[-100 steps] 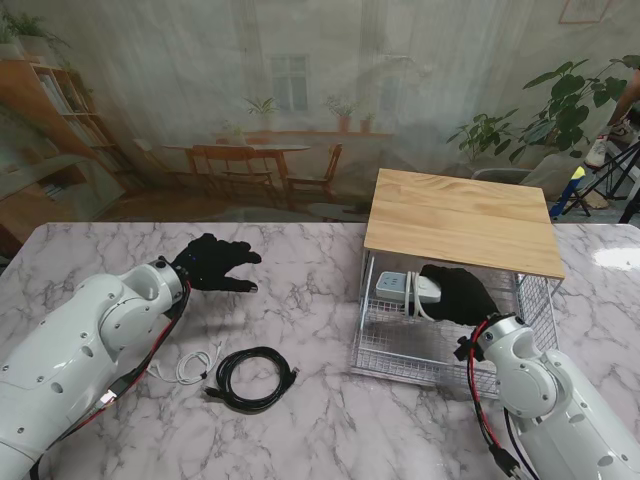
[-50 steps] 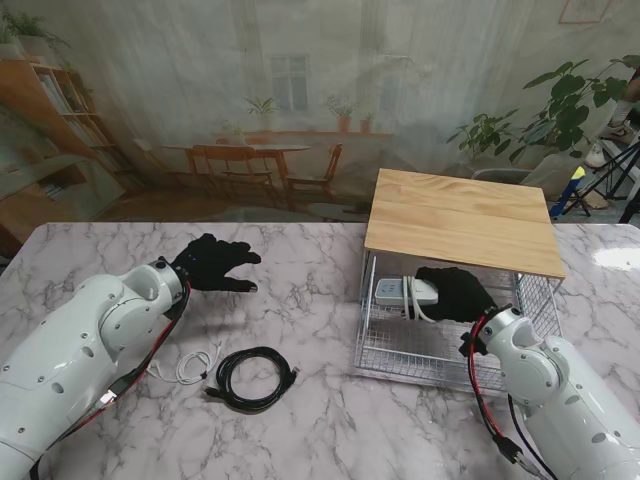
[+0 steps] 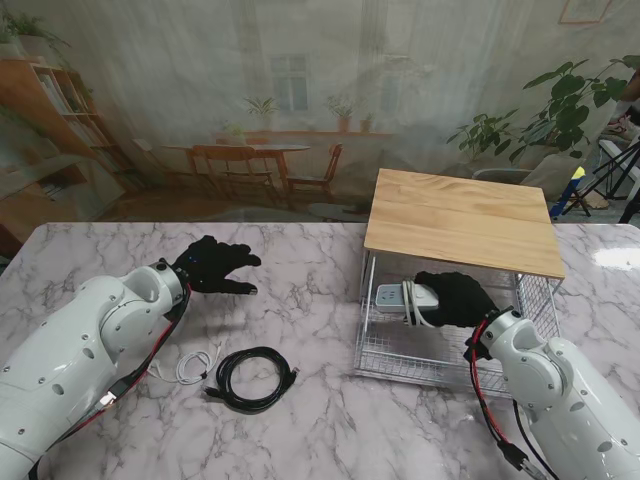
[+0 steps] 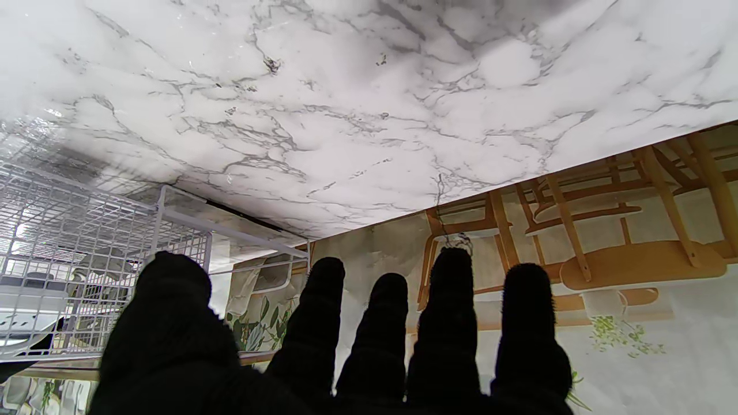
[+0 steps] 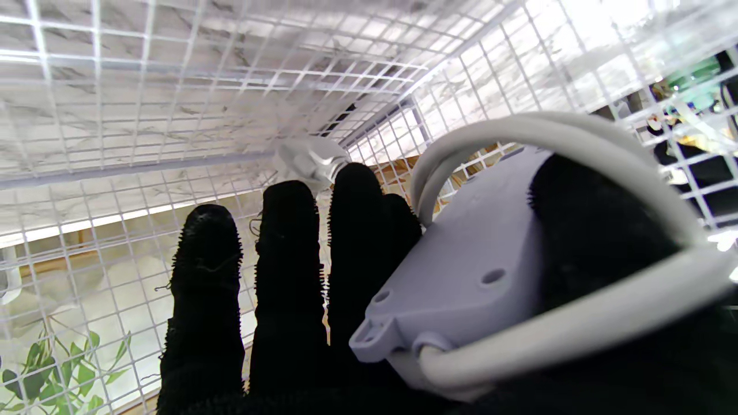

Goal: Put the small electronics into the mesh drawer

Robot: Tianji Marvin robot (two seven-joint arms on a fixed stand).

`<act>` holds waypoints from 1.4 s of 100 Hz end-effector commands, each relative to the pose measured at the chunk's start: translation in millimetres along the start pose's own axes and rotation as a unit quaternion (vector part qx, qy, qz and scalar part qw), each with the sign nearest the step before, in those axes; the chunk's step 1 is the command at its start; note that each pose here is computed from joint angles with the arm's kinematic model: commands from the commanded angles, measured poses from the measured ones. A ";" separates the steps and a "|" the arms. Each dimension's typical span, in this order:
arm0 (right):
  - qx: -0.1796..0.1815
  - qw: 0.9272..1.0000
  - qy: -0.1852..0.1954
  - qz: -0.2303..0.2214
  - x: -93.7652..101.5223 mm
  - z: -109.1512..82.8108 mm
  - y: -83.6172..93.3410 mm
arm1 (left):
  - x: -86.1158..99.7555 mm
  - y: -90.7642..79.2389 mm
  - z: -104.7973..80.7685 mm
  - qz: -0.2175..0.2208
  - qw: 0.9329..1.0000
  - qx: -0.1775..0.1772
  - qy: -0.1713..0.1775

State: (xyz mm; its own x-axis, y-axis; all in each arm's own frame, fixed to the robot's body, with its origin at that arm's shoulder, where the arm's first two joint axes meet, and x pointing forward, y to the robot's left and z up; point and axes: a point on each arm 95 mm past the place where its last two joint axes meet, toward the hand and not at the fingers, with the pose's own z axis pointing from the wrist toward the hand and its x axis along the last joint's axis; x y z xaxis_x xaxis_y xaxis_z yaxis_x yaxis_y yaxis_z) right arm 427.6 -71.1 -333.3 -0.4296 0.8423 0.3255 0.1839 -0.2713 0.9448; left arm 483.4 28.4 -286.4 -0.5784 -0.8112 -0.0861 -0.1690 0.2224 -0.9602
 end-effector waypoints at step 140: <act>0.082 0.988 -0.030 -0.127 11.7 10.1 31.2 | 1.2 13.4 -1.1 0.007 1.000 -0.013 0.004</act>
State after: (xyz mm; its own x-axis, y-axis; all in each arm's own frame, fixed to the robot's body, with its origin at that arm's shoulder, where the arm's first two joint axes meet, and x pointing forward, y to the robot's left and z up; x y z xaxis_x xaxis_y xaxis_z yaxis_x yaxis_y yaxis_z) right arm 432.9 -62.5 -301.0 -0.4318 0.8969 0.0950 0.2180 0.0015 0.9760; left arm 480.6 30.7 -295.0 -0.5864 -0.8040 -0.0983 -0.1673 0.2390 -0.9565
